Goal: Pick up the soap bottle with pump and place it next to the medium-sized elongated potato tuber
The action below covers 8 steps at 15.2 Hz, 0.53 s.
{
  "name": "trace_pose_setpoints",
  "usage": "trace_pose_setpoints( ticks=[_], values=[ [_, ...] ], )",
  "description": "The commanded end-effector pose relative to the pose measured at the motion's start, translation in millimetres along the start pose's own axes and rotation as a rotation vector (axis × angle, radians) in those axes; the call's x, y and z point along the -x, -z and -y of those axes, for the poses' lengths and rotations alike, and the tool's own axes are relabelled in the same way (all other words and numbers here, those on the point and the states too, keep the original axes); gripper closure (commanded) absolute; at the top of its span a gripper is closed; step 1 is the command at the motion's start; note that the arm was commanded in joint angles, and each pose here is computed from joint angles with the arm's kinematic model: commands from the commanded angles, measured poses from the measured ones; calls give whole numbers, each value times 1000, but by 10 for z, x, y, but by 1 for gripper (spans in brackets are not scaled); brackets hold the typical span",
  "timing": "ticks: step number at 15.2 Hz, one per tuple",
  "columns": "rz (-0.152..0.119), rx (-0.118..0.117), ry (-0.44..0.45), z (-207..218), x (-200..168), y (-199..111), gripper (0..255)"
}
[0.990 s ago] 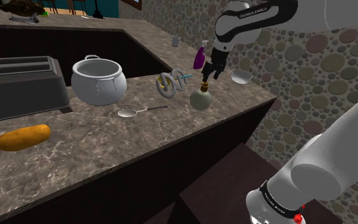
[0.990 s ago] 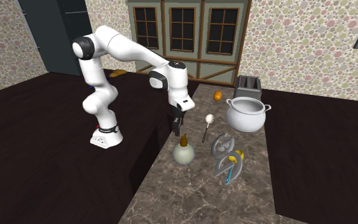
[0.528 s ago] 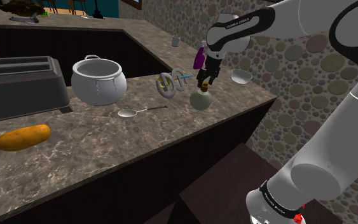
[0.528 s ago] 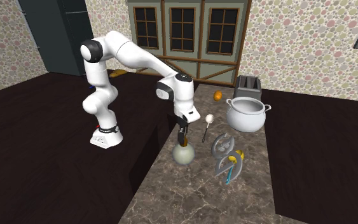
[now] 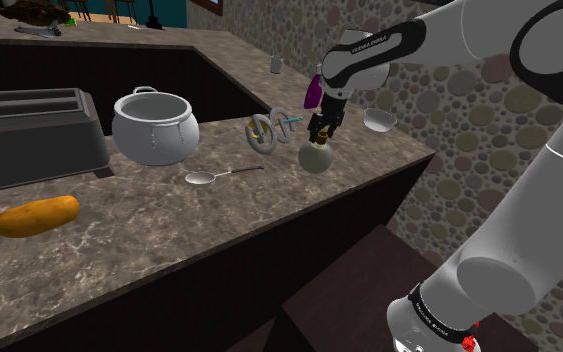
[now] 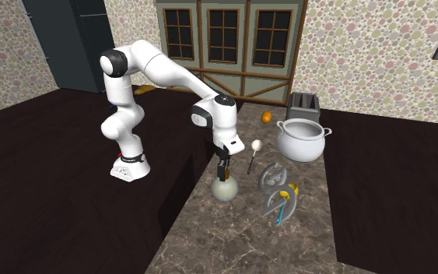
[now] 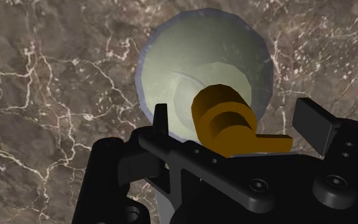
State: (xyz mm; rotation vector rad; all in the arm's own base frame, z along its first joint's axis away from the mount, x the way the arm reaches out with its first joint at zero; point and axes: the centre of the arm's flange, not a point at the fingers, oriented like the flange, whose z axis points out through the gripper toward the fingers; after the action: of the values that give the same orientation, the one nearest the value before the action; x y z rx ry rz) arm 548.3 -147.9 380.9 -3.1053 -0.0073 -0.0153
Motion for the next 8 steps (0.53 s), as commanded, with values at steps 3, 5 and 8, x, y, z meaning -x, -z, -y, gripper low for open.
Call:
trace_pose_setpoints(
  ticks=[3,5,8],
  values=[
    [0,0,0,0,0,-1,0],
    [0,0,0,0,0,-1,255],
    [0,0,0,-1,0,-1,255]
  ],
)
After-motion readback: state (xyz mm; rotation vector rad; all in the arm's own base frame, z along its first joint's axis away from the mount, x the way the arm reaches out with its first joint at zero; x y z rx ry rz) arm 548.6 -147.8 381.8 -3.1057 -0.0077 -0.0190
